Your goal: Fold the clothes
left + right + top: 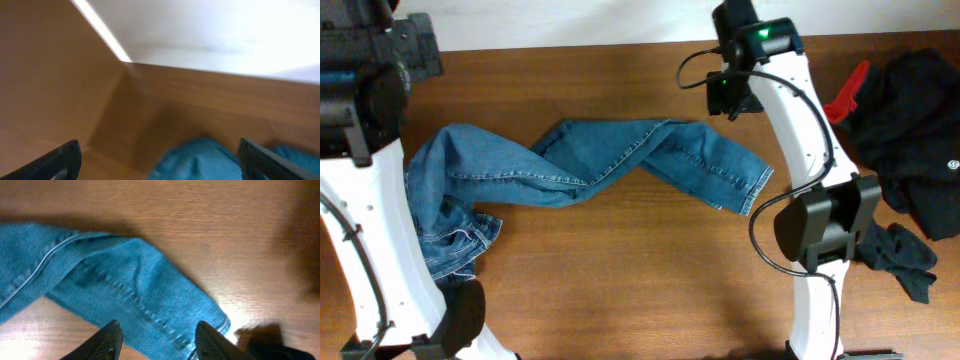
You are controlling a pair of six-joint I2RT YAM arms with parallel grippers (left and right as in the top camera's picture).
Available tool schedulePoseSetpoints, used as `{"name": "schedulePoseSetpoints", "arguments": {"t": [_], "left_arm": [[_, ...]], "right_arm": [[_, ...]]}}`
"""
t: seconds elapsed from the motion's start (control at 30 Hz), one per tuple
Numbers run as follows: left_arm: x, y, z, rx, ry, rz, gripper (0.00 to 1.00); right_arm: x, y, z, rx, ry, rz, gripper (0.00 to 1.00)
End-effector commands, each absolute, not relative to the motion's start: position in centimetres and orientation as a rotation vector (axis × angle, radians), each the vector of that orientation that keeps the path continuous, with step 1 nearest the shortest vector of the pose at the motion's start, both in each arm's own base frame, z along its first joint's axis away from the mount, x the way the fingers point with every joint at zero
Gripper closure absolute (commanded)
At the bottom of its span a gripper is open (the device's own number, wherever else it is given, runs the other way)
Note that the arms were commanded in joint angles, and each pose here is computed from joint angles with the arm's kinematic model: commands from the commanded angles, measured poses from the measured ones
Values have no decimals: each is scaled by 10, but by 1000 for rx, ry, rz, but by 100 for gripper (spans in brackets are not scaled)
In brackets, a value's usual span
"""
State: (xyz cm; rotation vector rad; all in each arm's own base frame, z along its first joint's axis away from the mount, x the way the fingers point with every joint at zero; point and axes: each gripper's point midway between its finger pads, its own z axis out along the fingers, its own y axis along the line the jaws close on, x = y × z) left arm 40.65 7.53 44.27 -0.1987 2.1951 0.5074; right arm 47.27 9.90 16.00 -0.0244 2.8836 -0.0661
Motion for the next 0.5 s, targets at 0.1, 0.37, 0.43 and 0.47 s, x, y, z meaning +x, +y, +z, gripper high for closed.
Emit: {"name": "schedulePoseSetpoints", "arguments": {"t": [0.1,0.37,0.43,0.47], "left_arm": [[420,31,328,-23,2633,206,39],[416,32,276,18,2810,225,40],[408,30,291,17,2776,206,40],[401,27,298,19,2762,188,41]], "right_arm": [[467,122,171,-116,2869,9,41],[460,119,169,-156,2901,-7,40],[457,119,168,-157,2911,-10,39],[455,118,168,-157,2918,-12,39]]}}
